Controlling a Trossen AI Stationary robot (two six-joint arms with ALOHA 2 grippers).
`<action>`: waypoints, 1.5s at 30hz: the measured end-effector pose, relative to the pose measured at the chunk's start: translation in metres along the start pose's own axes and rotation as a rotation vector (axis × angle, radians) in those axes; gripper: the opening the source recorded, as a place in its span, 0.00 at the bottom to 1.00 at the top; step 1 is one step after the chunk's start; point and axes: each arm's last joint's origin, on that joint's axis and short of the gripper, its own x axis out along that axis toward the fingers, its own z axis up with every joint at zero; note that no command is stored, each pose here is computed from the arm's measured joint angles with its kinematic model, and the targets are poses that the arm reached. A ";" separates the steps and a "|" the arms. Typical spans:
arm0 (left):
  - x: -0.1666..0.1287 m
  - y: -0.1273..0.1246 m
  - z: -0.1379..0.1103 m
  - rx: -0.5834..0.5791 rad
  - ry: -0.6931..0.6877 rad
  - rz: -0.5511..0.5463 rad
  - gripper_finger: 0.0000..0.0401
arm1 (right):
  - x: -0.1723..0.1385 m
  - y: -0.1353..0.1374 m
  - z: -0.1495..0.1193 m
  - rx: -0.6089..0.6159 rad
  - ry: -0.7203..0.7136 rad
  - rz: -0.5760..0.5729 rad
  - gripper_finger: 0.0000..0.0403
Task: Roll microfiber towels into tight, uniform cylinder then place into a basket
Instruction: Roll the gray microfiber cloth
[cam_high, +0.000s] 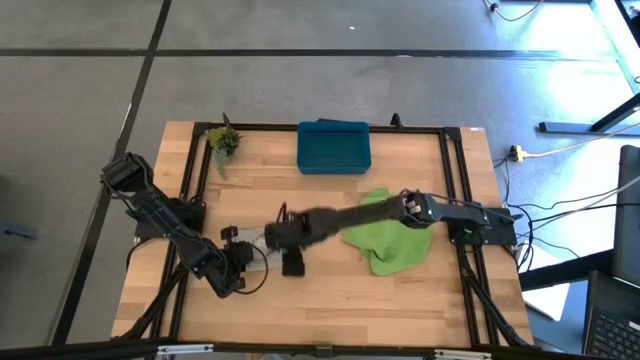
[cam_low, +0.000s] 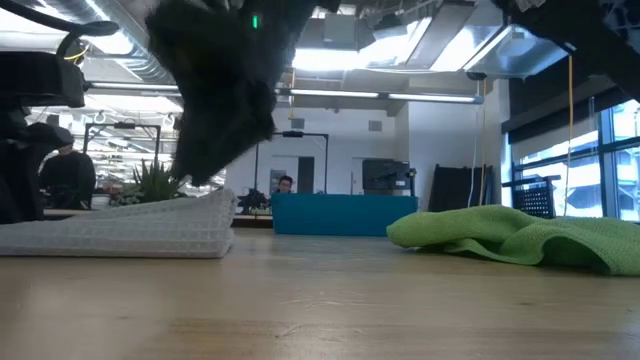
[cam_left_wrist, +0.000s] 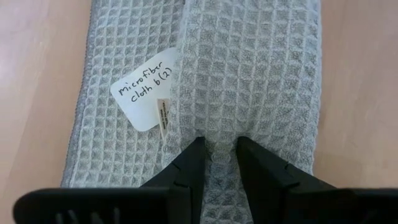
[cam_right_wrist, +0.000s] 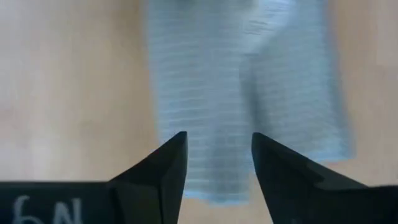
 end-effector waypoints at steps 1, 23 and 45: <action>0.000 -0.001 0.000 -0.001 0.000 -0.006 0.22 | 0.000 0.011 -0.001 -0.034 -0.010 0.004 0.45; -0.012 -0.022 -0.014 0.058 -0.028 -0.165 0.22 | 0.058 0.055 -0.016 -0.163 -0.076 -0.091 0.45; -0.058 -0.045 0.012 0.282 -0.032 -0.146 0.21 | 0.059 0.054 -0.016 -0.158 -0.072 -0.093 0.45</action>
